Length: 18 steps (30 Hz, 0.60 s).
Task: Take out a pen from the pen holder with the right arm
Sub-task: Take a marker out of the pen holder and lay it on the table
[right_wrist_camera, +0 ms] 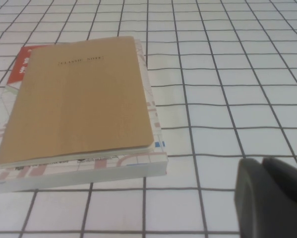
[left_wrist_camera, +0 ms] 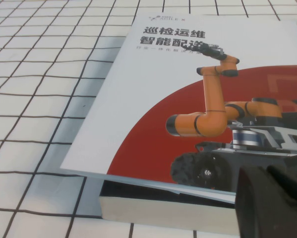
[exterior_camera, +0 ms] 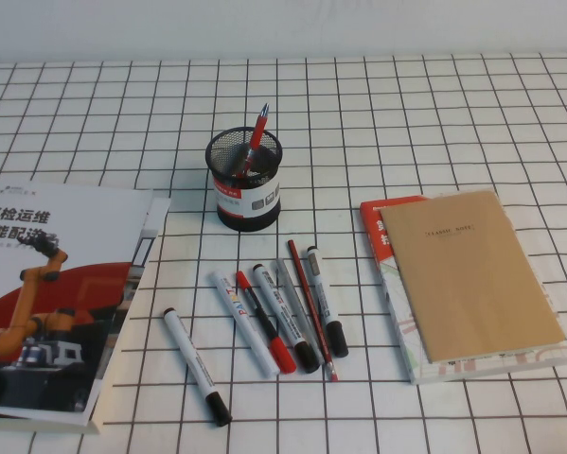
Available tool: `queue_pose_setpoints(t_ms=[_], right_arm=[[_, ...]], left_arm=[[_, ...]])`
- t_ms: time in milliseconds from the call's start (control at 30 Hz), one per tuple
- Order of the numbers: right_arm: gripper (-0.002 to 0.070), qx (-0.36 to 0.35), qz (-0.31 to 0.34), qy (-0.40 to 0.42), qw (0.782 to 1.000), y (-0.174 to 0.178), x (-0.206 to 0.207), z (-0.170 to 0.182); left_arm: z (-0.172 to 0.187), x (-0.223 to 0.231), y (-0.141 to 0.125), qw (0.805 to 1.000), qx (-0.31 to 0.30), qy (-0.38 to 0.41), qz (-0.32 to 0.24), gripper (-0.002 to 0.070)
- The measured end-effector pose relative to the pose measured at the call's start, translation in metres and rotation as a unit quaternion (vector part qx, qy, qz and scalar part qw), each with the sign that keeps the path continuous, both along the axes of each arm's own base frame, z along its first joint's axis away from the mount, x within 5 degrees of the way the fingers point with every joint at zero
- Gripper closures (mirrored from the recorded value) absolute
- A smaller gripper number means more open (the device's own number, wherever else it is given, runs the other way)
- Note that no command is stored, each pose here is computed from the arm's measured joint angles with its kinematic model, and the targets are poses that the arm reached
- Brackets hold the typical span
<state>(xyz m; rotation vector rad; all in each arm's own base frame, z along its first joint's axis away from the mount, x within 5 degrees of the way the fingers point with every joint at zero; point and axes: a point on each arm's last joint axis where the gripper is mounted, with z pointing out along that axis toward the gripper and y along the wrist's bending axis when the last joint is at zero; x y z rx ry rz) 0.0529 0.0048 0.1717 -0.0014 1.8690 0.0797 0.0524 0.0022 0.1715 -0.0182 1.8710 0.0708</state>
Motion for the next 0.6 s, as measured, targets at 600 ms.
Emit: queue_pose_setpoints(t_ms=[600], right_arm=[[0.0692,0.295,-0.041,-0.129,0.946,0.000,0.004,0.028]], left_arm=[[0.000,0.000,0.000,1.000,0.000,0.000,0.000,0.0678]])
